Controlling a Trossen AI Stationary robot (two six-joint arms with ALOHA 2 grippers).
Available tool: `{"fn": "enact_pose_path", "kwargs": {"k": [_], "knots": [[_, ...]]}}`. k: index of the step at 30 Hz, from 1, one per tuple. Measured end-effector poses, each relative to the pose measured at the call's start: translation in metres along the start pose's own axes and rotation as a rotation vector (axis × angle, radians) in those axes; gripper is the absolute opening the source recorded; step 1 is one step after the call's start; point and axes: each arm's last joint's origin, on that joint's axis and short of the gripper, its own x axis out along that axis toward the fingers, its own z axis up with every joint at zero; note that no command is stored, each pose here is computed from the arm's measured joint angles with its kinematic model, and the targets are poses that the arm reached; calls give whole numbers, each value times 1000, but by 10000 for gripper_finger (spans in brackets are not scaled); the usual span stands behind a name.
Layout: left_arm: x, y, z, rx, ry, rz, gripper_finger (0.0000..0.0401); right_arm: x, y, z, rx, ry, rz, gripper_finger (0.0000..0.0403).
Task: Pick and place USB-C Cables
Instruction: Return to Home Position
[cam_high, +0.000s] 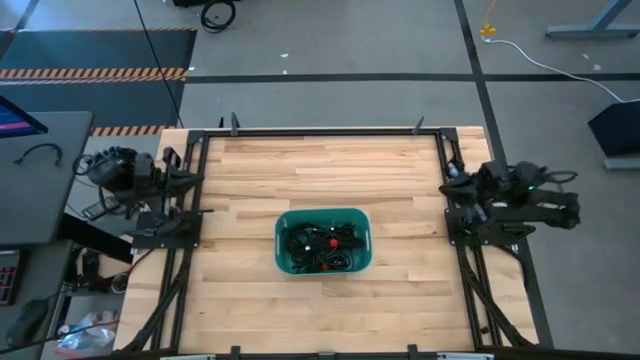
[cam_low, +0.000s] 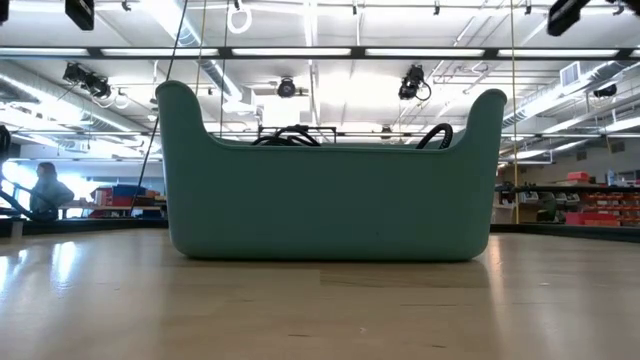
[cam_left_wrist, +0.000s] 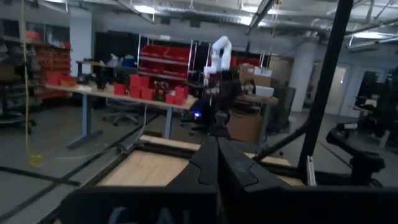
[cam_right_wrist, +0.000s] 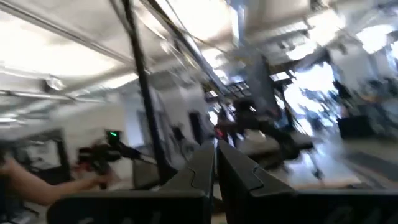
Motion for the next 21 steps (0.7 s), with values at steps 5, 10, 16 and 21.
{"fn": "enact_pose_path", "kwargs": {"k": [5,10,16,21], "knots": [[0,2,7,55,-42,36,0,6,-13,-41,-4,-44,12,25],[0,2,10,82,-58,47,0,4,-21,-65,10,-116,18,25],[-2,-7,-19,-160,180,-269,0,3,-19,-59,0,-181,44,25],[-7,-3,-49,-425,448,-180,8,3,-15,-52,19,-197,84,25]]}}
